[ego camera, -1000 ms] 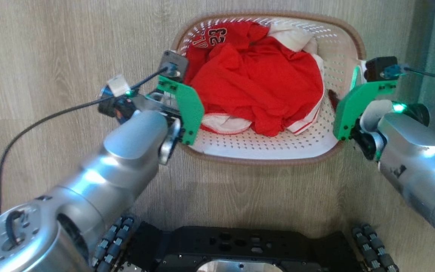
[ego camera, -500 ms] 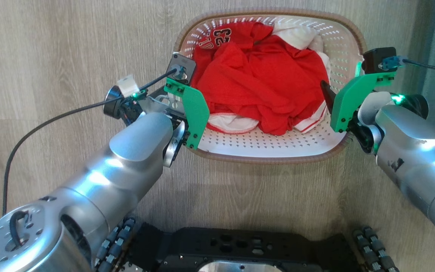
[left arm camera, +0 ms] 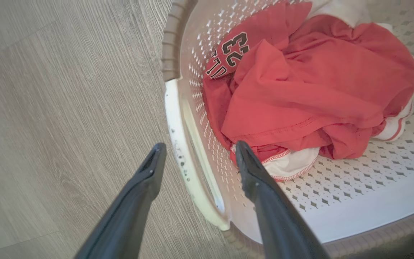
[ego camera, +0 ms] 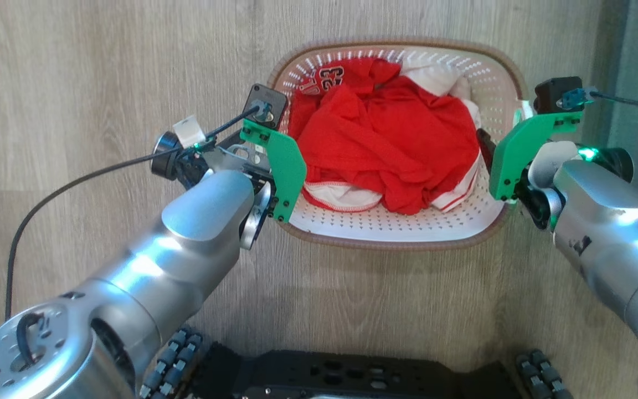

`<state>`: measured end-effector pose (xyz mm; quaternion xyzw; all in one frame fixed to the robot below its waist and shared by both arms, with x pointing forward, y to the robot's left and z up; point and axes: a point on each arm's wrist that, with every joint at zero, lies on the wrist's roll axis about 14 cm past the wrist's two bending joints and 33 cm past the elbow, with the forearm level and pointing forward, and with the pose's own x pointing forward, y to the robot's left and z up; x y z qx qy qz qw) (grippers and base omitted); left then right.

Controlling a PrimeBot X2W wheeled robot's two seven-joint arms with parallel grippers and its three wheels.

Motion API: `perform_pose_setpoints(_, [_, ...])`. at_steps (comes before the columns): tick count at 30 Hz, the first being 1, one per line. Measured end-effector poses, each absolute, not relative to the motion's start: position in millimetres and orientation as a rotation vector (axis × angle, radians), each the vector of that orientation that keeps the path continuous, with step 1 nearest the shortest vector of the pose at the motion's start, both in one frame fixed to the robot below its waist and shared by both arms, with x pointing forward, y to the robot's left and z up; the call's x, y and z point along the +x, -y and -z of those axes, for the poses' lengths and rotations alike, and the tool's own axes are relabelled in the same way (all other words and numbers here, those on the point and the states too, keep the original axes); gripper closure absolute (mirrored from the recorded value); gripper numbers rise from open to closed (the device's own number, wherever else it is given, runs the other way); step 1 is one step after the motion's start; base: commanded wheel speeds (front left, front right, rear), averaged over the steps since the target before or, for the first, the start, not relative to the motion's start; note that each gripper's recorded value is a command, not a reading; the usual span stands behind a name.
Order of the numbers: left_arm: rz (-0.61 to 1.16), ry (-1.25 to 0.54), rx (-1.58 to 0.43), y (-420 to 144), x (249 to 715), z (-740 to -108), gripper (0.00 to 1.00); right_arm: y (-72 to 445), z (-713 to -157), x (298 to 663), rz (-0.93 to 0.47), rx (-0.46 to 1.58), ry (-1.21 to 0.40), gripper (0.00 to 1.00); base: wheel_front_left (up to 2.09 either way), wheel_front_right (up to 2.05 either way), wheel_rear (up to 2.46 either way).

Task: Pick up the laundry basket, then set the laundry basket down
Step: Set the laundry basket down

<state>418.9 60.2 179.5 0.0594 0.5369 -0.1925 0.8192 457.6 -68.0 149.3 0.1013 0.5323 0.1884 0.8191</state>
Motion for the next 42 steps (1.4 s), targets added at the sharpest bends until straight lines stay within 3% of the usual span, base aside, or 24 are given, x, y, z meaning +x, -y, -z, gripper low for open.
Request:
perform_pose_setpoints(9, [0.387, -1.17, 0.159, -71.5, 396.9, -201.5, 0.0, 72.0, -180.1, 448.3, -0.39, 0.186, -1.111, 0.0, 0.0, 0.0, 0.0])
perform_pose_setpoints(22, [0.282, -0.986, 0.176, -91.5, 406.1, -256.9, 0.0, 64.6, -247.1, 437.5, -0.366, 0.212, -1.014, 0.0, 0.0, 0.0, 0.0])
perform_pose_setpoints(33, [0.257, -0.655, 0.106, -83.7, 430.2, -335.5, 0.0, 56.5, -345.0, 455.3, -0.344, 0.357, -0.673, 0.0, 0.0, 0.0, 0.0])
perform_pose_setpoints(42, [0.255, -0.313, -0.002, -60.6, 457.5, -437.9, 0.0, 76.0, -480.3, 496.9, -0.373, 0.433, -0.257, 0.0, 0.0, 0.0, 0.0])
